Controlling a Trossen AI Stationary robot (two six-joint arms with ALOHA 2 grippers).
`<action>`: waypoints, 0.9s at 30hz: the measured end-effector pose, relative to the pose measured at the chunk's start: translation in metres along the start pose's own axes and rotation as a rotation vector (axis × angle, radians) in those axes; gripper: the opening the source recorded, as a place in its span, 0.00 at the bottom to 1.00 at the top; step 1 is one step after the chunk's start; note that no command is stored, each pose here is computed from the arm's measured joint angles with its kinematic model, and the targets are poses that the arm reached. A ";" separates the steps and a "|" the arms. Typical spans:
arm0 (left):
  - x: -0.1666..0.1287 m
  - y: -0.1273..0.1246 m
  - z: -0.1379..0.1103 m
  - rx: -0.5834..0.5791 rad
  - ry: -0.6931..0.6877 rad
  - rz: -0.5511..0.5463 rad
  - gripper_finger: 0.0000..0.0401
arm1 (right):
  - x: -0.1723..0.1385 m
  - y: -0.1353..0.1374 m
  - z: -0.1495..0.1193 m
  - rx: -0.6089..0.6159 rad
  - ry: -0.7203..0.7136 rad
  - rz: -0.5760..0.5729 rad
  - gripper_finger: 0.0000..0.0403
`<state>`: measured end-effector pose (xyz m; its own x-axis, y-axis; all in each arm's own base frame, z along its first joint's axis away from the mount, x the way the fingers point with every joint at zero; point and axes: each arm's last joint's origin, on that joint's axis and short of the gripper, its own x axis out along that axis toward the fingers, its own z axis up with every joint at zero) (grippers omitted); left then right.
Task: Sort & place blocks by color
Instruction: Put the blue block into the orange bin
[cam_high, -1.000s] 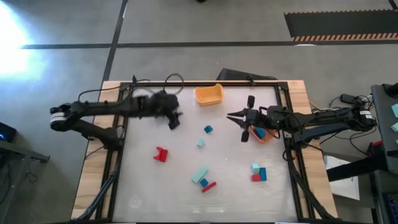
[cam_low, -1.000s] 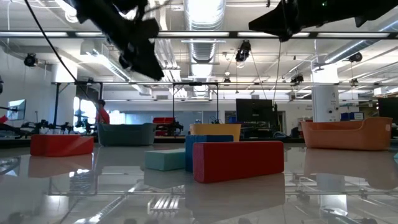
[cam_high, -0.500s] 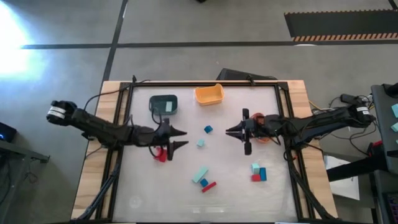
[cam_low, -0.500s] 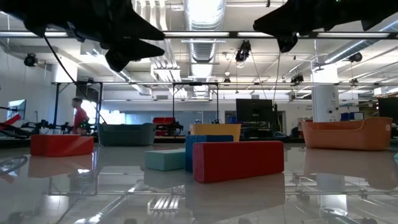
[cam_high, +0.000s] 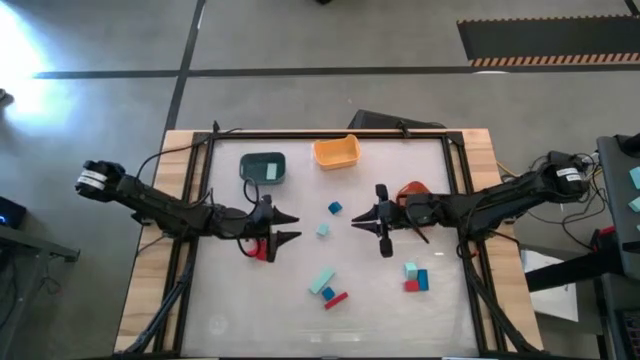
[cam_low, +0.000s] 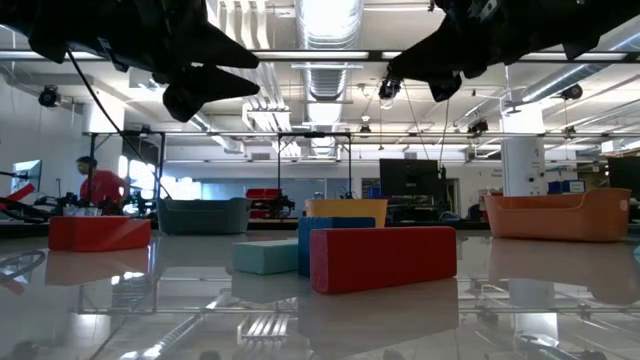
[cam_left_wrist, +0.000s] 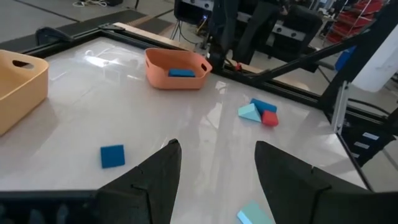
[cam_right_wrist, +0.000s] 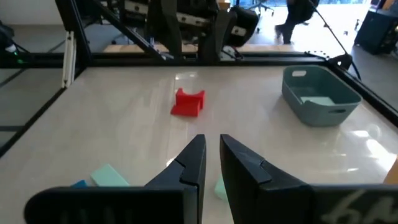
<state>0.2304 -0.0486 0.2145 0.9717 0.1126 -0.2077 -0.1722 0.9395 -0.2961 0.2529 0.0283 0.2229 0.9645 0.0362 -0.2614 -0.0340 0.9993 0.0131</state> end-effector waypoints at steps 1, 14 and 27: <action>0.000 0.000 0.000 0.000 0.000 0.000 0.47 | 0.001 0.000 -0.001 -0.001 0.006 -0.001 0.09; 0.007 0.003 -0.014 0.025 0.062 0.024 0.47 | 0.021 -0.001 0.001 0.013 0.073 -0.088 0.09; 0.009 0.005 -0.022 0.037 0.092 0.037 0.47 | 0.041 0.000 0.013 0.008 0.179 -0.126 0.23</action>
<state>0.2347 -0.0497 0.1907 0.9456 0.1191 -0.3029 -0.2001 0.9467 -0.2523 0.2959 0.0293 0.2244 0.8993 -0.0877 -0.4285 0.0862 0.9960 -0.0230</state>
